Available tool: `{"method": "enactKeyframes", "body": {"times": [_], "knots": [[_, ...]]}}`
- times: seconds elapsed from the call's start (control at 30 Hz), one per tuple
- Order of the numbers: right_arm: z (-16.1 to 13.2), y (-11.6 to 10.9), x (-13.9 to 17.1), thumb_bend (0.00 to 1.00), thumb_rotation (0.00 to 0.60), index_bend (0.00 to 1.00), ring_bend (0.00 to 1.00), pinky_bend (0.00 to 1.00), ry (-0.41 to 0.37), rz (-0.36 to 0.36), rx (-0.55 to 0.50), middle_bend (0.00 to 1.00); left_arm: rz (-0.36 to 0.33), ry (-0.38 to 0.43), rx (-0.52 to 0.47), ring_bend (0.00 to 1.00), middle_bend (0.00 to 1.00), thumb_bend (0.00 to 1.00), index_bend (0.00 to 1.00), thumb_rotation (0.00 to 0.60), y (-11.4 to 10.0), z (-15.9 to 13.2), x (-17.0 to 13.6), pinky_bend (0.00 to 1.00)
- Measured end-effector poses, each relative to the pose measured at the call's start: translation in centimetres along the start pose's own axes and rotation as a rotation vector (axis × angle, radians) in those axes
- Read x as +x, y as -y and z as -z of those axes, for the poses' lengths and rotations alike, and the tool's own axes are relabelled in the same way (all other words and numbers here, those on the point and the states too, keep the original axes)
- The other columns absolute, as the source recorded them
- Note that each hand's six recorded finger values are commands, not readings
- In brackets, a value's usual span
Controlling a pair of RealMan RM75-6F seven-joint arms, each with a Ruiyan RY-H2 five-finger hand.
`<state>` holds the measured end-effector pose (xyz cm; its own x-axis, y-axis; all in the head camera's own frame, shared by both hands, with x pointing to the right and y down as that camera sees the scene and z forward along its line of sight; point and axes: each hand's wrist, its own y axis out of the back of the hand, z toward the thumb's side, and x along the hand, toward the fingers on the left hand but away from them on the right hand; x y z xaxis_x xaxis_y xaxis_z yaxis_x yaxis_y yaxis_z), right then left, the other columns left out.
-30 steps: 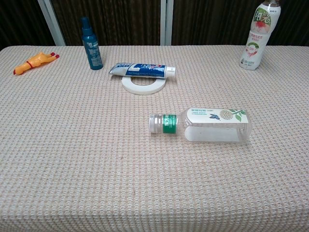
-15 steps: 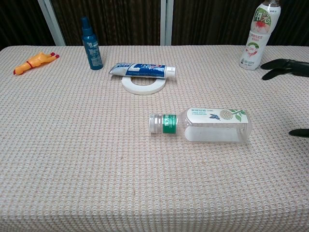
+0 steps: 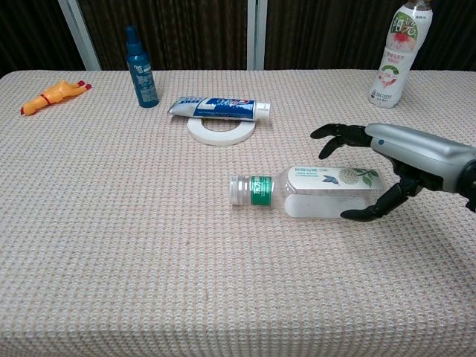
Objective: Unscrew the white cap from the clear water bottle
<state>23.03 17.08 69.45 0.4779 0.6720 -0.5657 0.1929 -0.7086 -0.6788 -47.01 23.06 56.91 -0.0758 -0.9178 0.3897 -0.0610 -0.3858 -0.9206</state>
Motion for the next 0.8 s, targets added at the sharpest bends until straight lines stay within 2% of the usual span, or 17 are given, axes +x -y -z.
{"method": "enactKeyframes", "body": {"times": [0.2, 0.33, 0.4, 0.53, 0.67, 0.8], "knots": [[0.1, 1.0, -0.9, 0.12, 0.600, 0.18, 0.05, 0.05, 0.015, -0.015, 0.009, 0.24, -0.006, 0.000, -0.004, 0.00, 0.08, 0.04, 0.21, 0.600, 0.0, 0.1, 0.0, 0.00], [0.0, 1.0, -1.2, 0.19, 0.600, 0.27, 0.12, 0.07, 0.015, -0.005, 0.001, 0.30, -0.008, 0.000, -0.005, 0.00, 0.08, 0.04, 0.21, 0.600, 0.0, 0.2, 0.0, 0.00], [-0.1, 0.9, -1.4, 0.26, 0.600, 0.33, 0.17, 0.12, 0.012, 0.006, -0.006, 0.33, -0.007, 0.003, -0.004, 0.00, 0.08, 0.04, 0.21, 0.600, 0.0, 0.1, 0.0, 0.00], [-0.4, 1.1, -1.7, 0.33, 0.600, 0.43, 0.24, 0.22, -0.002, 0.010, -0.027, 0.40, -0.007, 0.016, -0.001, 0.00, 0.08, 0.04, 0.21, 0.600, -0.1, -0.2, 0.3, 0.00], [-0.6, 0.9, -1.8, 0.39, 0.600, 0.45, 0.27, 0.29, -0.017, 0.017, -0.058, 0.42, -0.024, 0.054, -0.010, 0.00, 0.08, 0.04, 0.21, 0.600, -0.6, -1.2, 1.1, 0.00], [-1.0, 0.3, -1.9, 0.42, 0.600, 0.47, 0.27, 0.31, -0.051, 0.041, -0.130, 0.42, -0.042, 0.139, -0.063, 0.00, 0.08, 0.04, 0.21, 0.600, -1.2, -3.1, 2.4, 0.00]]}}
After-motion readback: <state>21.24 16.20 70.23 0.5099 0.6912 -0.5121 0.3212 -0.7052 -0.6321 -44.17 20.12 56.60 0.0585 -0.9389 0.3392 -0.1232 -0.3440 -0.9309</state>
